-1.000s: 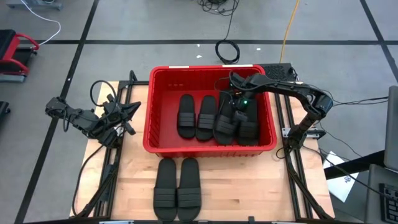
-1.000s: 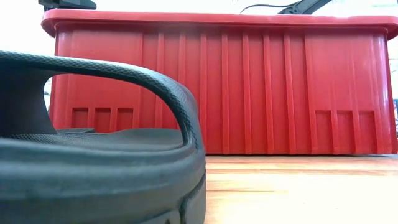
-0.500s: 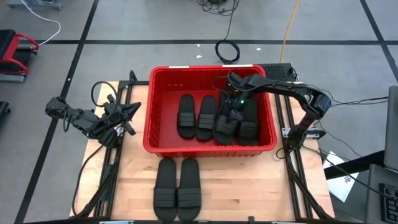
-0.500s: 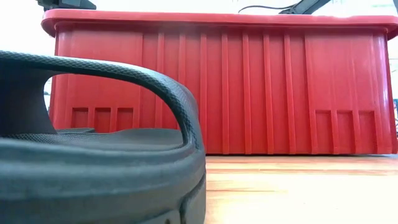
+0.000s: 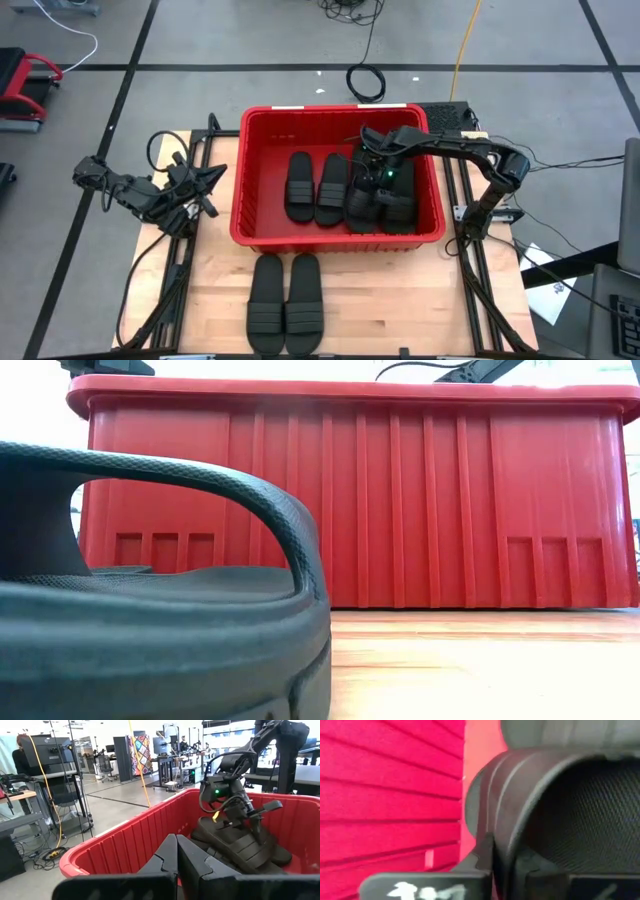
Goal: Pick and place slides into bin
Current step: Put the black slides into the red bin
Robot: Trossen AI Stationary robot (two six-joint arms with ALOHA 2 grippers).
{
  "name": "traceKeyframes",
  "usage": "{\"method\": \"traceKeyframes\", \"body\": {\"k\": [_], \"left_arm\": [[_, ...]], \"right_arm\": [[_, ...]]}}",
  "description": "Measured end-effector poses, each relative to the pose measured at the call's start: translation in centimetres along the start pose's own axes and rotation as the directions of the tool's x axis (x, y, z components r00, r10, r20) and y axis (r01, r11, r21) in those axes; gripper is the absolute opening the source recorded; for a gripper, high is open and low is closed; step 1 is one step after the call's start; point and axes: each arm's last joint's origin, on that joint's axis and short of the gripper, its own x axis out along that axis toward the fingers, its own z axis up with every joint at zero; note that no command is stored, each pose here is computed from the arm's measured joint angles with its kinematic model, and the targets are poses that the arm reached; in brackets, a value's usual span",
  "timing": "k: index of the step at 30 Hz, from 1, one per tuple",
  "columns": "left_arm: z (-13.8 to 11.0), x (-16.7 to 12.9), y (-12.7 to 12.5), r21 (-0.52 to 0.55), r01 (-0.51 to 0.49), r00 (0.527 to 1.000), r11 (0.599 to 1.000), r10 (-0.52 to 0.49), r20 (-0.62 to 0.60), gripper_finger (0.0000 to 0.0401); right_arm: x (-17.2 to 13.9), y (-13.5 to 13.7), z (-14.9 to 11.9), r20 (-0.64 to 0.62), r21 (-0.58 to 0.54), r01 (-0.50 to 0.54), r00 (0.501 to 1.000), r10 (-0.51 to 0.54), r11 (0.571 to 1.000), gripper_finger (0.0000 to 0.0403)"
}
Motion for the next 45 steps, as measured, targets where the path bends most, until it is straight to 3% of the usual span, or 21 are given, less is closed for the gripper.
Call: {"method": "traceKeyframes", "body": {"k": [7,13,32,45], "left_arm": [[0.0,0.0,0.0,-0.001,0.0,1.0,1.0,0.0,0.0,0.0001],[0.0,0.0,0.0,-0.001,0.0,1.0,1.0,0.0,0.001,0.0001],[0.0,0.0,0.0,-0.032,0.002,1.0,0.999,-0.002,0.001,0.0001],[-0.3,0.0,0.0,0.0,0.005,1.0,1.0,-0.005,-0.016,0.0001]], "right_arm": [[-1.6,1.3,0.7,-0.096,-0.086,0.056,0.993,-0.064,0.995,0.0006],[-2.8,1.7,0.6,-0.113,-0.113,0.015,0.993,-0.027,0.993,0.0004],[-0.3,0.3,0.9,-0.203,-0.12,-0.022,0.979,-0.003,0.993,0.0003],[-0.3,0.0,0.9,-0.203,-0.102,0.003,0.979,-0.024,0.995,0.0087]]}}
